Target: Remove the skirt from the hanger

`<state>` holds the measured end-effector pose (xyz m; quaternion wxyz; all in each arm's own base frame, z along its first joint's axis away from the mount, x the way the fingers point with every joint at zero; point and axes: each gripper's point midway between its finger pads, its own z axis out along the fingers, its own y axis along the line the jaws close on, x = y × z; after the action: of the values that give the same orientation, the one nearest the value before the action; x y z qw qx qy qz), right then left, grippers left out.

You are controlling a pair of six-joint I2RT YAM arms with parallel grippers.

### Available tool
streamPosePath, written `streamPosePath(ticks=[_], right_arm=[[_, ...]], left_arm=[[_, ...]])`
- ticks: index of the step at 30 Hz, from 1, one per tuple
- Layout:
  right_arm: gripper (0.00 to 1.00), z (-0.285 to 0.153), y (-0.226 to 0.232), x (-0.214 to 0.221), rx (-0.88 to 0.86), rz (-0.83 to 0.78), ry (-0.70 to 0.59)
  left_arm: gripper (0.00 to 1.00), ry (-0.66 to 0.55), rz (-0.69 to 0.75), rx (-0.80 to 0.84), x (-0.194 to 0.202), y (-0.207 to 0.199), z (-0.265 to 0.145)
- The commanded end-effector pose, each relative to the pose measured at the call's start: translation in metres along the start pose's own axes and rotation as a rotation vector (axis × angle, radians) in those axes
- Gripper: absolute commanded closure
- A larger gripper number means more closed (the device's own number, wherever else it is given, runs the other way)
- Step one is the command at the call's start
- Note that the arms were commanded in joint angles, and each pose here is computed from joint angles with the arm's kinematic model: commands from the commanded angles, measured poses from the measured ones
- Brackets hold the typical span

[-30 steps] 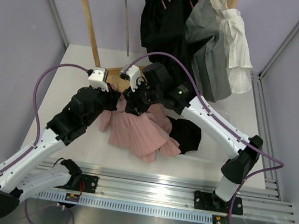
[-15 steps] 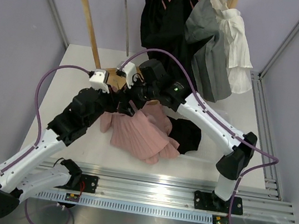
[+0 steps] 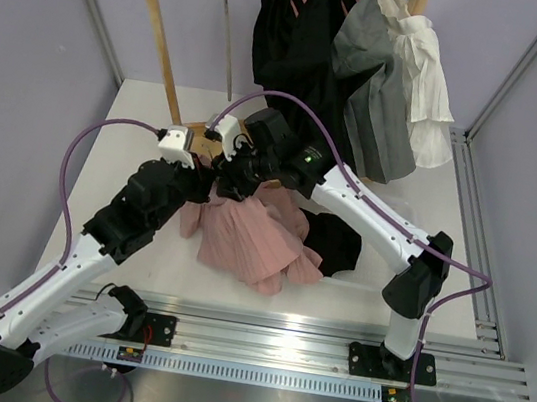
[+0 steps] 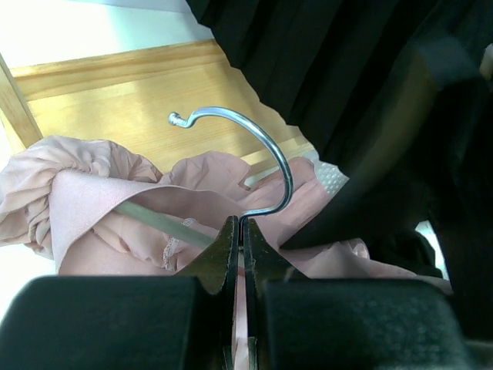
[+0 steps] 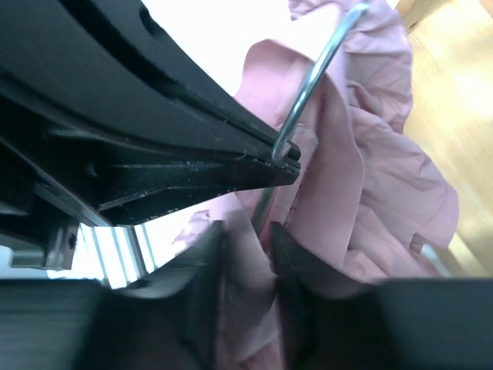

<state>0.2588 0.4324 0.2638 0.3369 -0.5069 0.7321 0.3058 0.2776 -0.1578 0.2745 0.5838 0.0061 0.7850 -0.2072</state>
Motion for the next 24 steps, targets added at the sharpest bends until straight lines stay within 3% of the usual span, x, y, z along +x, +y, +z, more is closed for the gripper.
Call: streamPosePath(ticks=[1, 3, 6, 10, 20, 24], right_arm=[[0.66, -0.022, 0.001, -0.031, 0.026, -0.035, -0.091], [0.73, -0.025, 0.002, -0.034, 0.027, -0.038, -0.099], [0.74, -0.027, 0.004, -0.035, 0.02, -0.037, -0.104], [1.0, -0.025, 0.009, -0.033, -0.008, -0.035, -0.1], [1.0, -0.047, 0.011, -0.049, 0.003, -0.061, -0.155], [0.9, -0.051, 0.011, -0.05, -0.004, -0.06, -0.161]], left_arm=[[1.0, -0.08, -0.038, 0.042, -0.021, -0.011, -0.002], [1.0, -0.078, -0.038, 0.043, -0.02, -0.011, -0.001], [1.0, -0.073, -0.035, 0.041, -0.018, -0.01, -0.001], [1.0, -0.075, -0.037, 0.04, -0.019, -0.01, -0.001], [1.0, -0.047, -0.013, 0.018, -0.008, -0.004, 0.003], [1.0, -0.028, -0.005, 0.008, 0.0, -0.001, 0.005]])
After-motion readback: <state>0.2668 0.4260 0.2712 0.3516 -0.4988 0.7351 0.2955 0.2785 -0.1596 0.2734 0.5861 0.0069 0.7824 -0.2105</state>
